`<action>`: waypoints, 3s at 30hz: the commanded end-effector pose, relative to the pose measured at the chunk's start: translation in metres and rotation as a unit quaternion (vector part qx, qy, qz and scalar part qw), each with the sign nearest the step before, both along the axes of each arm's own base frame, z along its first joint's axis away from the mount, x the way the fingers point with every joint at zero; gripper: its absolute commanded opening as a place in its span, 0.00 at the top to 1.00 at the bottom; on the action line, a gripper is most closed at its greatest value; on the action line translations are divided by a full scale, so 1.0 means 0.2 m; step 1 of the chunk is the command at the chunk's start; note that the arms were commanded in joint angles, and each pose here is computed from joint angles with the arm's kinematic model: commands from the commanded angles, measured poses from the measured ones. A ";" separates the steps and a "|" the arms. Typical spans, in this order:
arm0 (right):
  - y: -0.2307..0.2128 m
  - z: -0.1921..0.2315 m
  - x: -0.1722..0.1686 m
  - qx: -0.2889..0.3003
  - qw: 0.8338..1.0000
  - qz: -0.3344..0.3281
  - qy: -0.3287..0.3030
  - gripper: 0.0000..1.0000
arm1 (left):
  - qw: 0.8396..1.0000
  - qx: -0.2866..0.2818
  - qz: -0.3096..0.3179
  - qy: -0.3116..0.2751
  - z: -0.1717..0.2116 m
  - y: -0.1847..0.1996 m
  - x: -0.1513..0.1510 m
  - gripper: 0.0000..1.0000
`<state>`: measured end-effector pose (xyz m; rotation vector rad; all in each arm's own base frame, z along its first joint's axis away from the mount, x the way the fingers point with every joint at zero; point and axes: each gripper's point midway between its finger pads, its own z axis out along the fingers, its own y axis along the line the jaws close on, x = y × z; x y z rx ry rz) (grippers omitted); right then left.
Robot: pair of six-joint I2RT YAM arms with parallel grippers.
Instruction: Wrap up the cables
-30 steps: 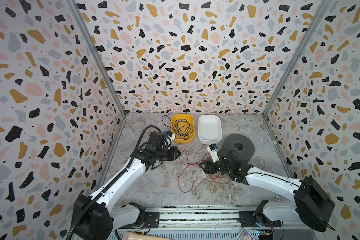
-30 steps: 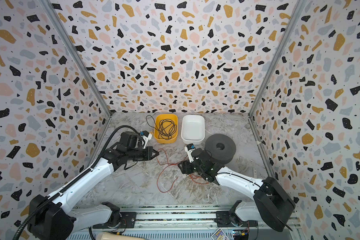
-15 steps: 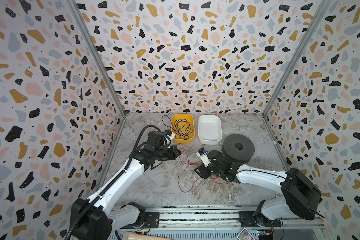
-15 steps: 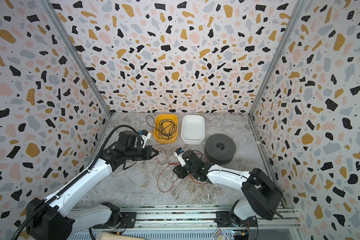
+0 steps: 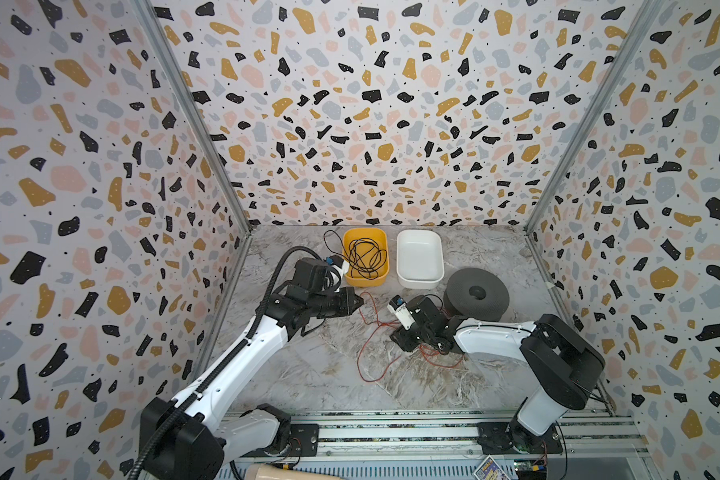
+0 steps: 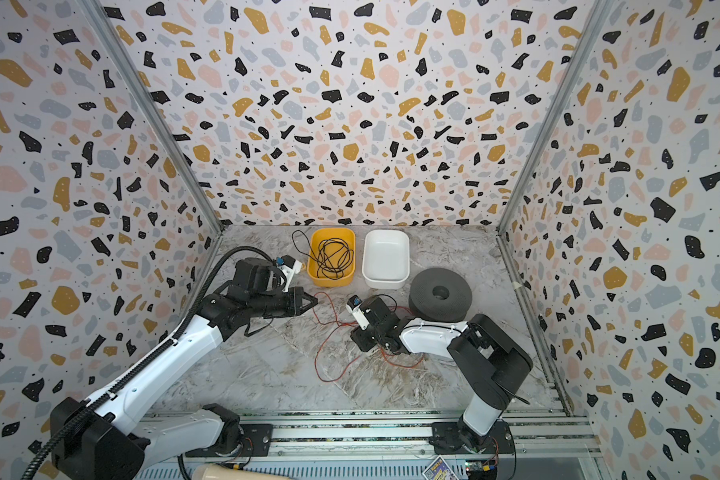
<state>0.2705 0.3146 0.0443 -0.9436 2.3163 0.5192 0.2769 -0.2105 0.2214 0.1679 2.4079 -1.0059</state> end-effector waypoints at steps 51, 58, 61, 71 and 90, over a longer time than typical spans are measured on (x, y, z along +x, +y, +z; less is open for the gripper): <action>-1.32 1.02 0.16 0.232 0.896 -0.378 -0.030 1.00 | 0.944 0.210 0.253 -0.024 -0.12 0.86 0.30 1.00; -1.53 1.15 0.16 0.228 0.861 -0.449 -0.070 1.00 | 0.903 0.297 0.308 -0.032 -0.08 1.05 0.25 1.00; -1.61 1.22 0.15 0.240 0.839 -0.479 -0.095 1.00 | 0.881 0.321 0.343 -0.052 -0.01 1.13 0.24 1.00; -1.83 1.32 0.13 0.242 0.793 -0.545 -0.127 1.00 | 0.867 0.347 0.354 -0.046 -0.02 1.18 0.25 1.00; -0.92 1.32 0.07 0.294 0.936 -0.177 -0.072 1.00 | 0.964 0.187 0.189 -0.015 -0.11 0.76 0.15 0.20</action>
